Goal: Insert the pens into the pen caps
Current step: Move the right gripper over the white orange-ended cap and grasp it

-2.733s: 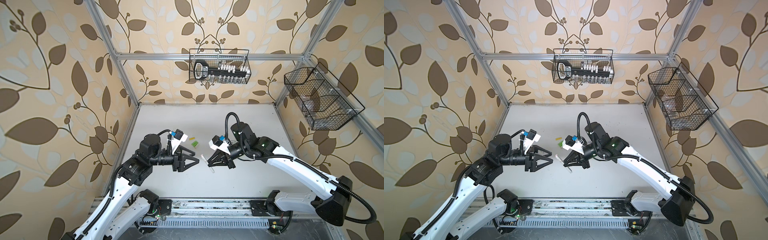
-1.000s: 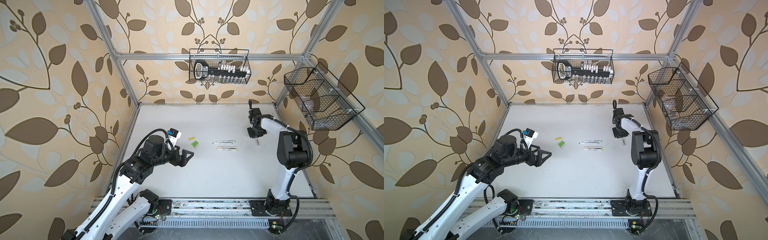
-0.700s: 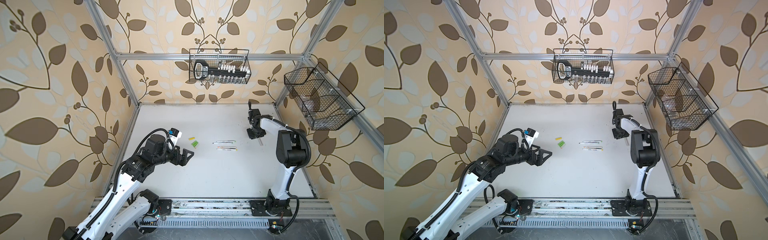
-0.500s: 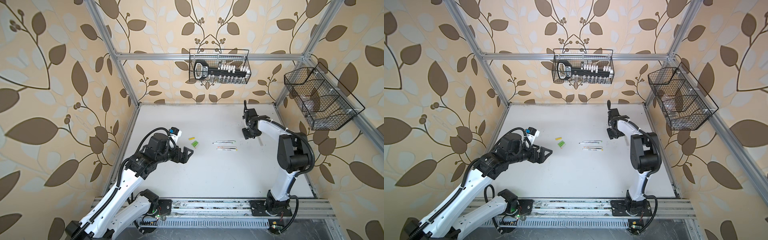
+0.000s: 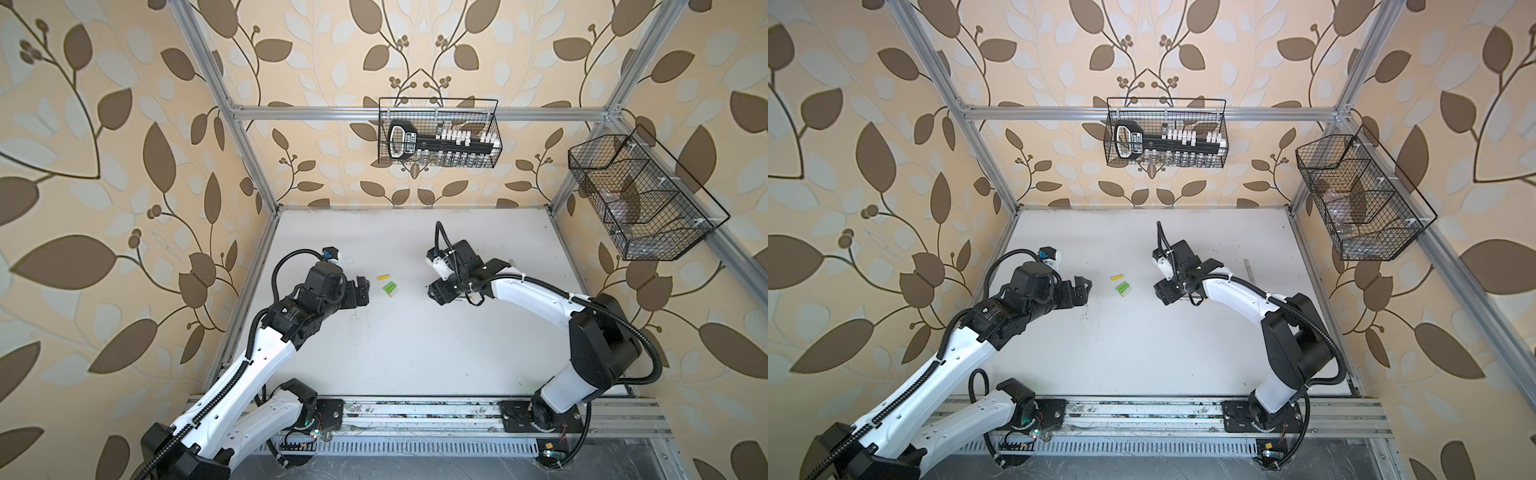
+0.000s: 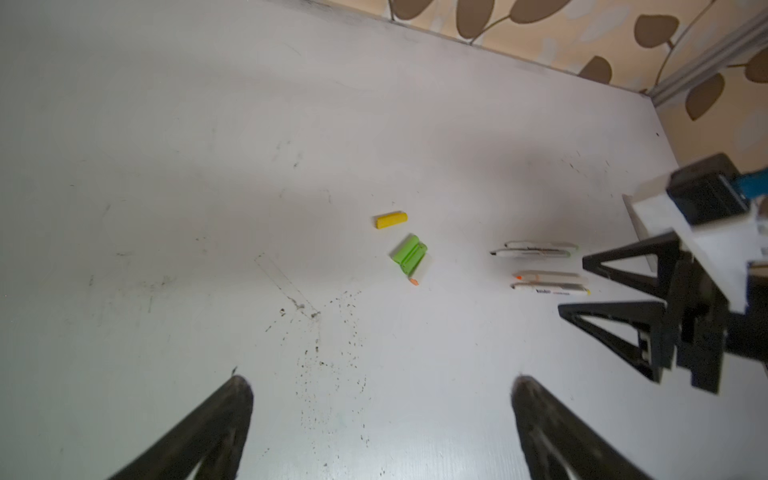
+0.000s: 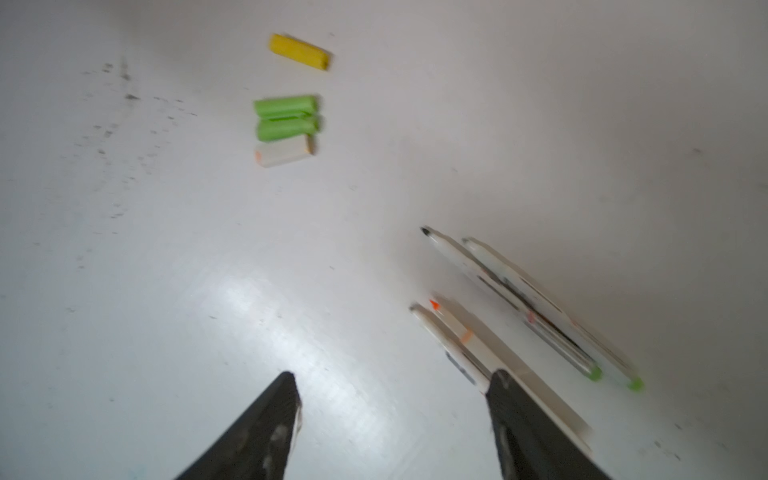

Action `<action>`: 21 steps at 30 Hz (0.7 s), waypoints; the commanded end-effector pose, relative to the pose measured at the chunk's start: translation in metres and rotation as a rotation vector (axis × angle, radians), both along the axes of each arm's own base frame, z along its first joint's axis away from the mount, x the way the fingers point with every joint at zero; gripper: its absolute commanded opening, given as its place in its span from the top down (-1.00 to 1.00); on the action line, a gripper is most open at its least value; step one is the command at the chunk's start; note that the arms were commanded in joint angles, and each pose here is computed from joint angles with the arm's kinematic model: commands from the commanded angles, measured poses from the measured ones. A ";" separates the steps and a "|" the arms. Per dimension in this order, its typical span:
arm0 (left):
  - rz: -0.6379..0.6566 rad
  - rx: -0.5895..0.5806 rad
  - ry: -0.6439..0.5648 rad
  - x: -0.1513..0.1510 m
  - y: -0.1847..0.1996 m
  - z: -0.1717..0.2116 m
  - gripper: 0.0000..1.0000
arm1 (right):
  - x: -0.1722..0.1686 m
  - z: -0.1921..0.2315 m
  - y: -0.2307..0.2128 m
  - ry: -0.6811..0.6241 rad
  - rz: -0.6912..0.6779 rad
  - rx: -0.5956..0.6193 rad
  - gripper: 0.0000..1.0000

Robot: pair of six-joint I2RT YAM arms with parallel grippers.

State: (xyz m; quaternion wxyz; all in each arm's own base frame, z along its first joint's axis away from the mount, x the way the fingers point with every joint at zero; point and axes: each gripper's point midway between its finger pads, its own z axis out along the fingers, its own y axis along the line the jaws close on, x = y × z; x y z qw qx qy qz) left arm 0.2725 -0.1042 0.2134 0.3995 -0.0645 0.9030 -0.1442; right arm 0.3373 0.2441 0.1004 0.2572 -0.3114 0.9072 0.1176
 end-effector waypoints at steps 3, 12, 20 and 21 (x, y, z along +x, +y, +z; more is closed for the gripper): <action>0.161 0.026 -0.023 -0.002 0.037 0.002 -0.98 | 0.002 -0.014 0.055 0.023 0.091 0.115 -0.48; 0.167 0.001 -0.033 -0.007 0.046 0.000 -0.98 | 0.023 -0.034 0.095 0.057 0.095 0.184 -0.47; 0.155 -0.019 -0.052 -0.006 0.043 0.003 -0.98 | 0.032 -0.054 0.114 0.098 0.122 0.190 -0.47; 0.156 -0.019 -0.052 -0.006 0.044 0.003 -0.98 | 0.033 -0.056 0.116 0.106 0.127 0.190 -0.47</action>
